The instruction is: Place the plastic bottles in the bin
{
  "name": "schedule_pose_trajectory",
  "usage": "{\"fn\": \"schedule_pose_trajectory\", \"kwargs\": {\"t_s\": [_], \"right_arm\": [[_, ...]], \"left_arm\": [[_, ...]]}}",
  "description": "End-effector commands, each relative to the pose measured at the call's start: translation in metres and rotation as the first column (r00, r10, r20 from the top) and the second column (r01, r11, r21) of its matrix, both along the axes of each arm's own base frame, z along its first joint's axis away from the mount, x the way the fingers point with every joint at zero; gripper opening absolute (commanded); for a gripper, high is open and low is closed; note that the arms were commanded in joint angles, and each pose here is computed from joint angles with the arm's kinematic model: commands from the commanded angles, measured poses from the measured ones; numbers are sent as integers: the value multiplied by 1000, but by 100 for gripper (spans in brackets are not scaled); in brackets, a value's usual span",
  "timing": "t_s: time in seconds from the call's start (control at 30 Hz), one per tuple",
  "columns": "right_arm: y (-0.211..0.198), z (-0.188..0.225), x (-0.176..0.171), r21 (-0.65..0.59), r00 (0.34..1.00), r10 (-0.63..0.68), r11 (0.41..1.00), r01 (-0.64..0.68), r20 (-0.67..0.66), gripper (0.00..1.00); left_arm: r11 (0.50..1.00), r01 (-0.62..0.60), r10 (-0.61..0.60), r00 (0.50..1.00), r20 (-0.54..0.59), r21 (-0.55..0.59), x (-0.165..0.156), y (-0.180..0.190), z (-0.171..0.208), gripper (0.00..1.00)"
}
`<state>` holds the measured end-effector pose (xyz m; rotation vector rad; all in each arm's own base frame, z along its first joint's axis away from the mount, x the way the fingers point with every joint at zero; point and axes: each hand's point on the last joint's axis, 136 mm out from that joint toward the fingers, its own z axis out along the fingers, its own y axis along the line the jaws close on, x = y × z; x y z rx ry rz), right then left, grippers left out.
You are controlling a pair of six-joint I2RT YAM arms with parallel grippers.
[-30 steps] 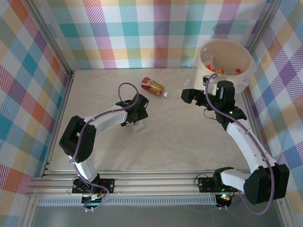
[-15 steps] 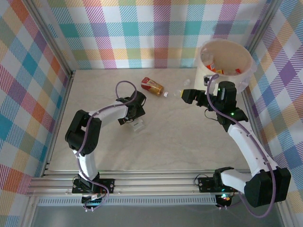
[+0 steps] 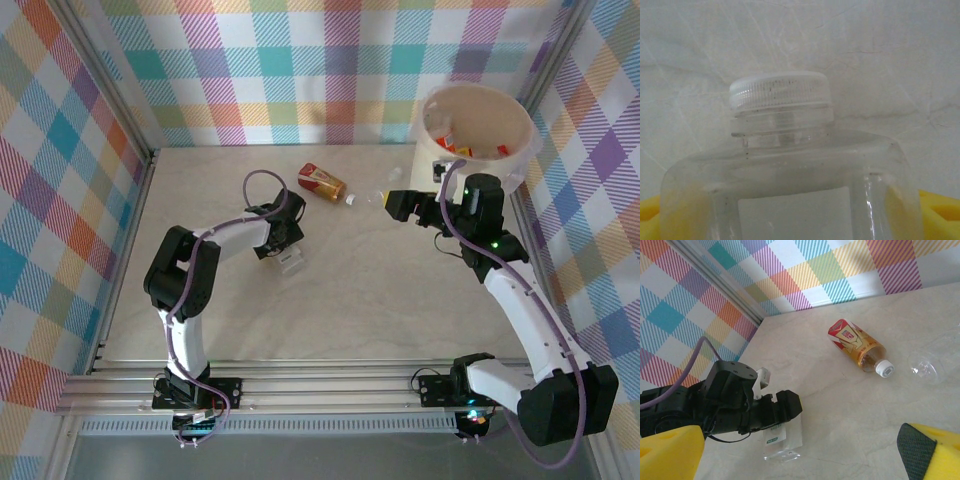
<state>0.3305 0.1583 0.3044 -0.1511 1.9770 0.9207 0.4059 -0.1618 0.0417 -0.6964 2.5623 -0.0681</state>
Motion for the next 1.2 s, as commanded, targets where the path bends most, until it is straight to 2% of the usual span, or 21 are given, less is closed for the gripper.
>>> {"fn": "schedule_pose_trajectory", "kwargs": {"t_s": [0.0, 0.27, 0.47, 0.63, 0.87, 1.0, 1.17], "right_arm": [[4, 5, -8, 2, 999, 28, 1000, -28, 22, 100], [27, -8, -19, 48, 990, 126, 990, -129, 60, 100], [48, -28, -20, 29, 989, 137, 990, -139, 63, 100], [76, -45, -23, 29, 983, 165, 985, -168, 77, 100], [120, -56, -31, 25, 964, 223, 973, -229, 143, 100], [139, -53, -30, 30, 957, 231, 970, -240, 178, 100], [142, -65, -6, 52, 987, 80, 995, -88, 142, 100]], "left_arm": [[998, 40, -35, 996, 79, -53, 3, -4, 27, 78], [946, 211, -137, 948, 288, -244, 1, -43, 85, 62], [882, 352, -190, 874, 448, -313, -10, -76, 141, 61], [822, 430, -178, 816, 550, -372, -15, -95, 178, 60], [751, 475, -122, 782, 611, -459, -18, -108, 205, 60], [732, 484, -109, 778, 619, -479, -19, -112, 208, 60], [720, 485, -95, 777, 622, -496, -19, -113, 209, 60]]}}
